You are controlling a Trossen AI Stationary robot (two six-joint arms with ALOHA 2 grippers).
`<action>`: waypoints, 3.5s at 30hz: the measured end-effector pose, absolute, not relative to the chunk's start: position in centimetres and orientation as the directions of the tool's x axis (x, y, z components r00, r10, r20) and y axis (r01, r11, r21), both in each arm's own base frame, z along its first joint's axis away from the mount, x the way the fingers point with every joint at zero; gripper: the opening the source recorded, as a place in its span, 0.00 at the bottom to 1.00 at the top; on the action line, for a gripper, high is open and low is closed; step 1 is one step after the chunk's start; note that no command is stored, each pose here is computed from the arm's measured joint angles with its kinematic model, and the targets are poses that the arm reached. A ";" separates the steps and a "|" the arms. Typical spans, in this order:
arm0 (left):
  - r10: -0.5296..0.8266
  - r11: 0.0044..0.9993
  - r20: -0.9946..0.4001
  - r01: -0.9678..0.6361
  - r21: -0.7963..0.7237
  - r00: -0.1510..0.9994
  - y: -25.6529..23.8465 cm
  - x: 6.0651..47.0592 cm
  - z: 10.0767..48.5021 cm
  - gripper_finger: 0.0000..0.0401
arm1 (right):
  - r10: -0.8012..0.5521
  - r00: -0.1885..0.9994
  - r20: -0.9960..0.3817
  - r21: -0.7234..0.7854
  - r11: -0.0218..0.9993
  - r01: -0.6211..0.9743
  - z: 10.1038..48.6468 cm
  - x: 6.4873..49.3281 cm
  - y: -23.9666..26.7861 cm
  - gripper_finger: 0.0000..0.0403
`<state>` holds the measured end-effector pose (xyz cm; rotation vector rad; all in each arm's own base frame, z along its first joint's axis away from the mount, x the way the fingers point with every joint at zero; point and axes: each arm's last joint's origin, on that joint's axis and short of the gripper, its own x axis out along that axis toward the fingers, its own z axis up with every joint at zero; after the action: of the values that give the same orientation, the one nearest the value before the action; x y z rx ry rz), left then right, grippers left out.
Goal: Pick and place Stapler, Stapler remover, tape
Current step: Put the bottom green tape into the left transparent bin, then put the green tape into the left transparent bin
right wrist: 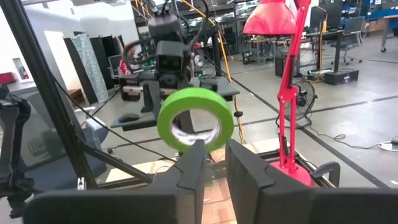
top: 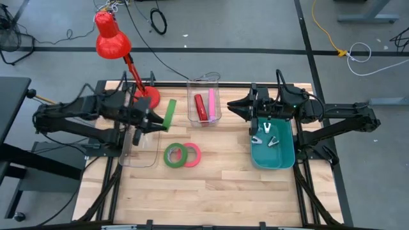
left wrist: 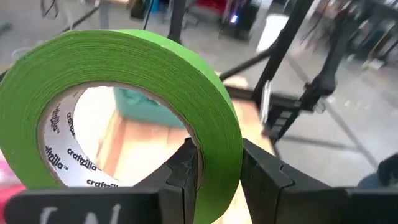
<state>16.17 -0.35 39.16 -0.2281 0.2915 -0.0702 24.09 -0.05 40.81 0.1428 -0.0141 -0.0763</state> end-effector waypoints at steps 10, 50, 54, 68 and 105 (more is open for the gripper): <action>-0.030 0.982 -0.450 -0.056 -0.178 0.893 -0.1 12.7 42.7 0.26 | -0.077 0.997 0.007 0.143 0.987 0.075 40.8 24.1 0.0 0.14; -0.059 0.966 -0.976 -0.234 -0.109 0.210 -0.2 15.3 29.2 0.26 | -0.077 0.997 0.008 0.134 0.988 0.076 40.8 24.1 0.0 0.14; -0.059 0.966 -0.978 -0.235 -0.107 0.201 -0.2 15.5 27.4 0.26 | -0.077 0.997 0.008 0.134 0.988 0.075 40.8 24.1 0.0 0.14; -0.058 0.956 -0.991 -0.280 -0.090 0.121 -0.2 15.0 25.0 0.26 | -0.077 0.997 0.008 0.134 0.988 0.075 40.8 24.1 0.0 0.14; -0.055 0.987 -0.770 -0.084 -0.140 0.636 -0.2 18.6 34.1 0.51 | -0.077 0.997 0.008 0.134 0.988 0.075 40.8 24.1 0.0 0.14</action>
<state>18.58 -0.23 34.11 -0.1688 0.8823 0.0164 24.11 -0.04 40.80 0.1336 -0.0129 -0.0766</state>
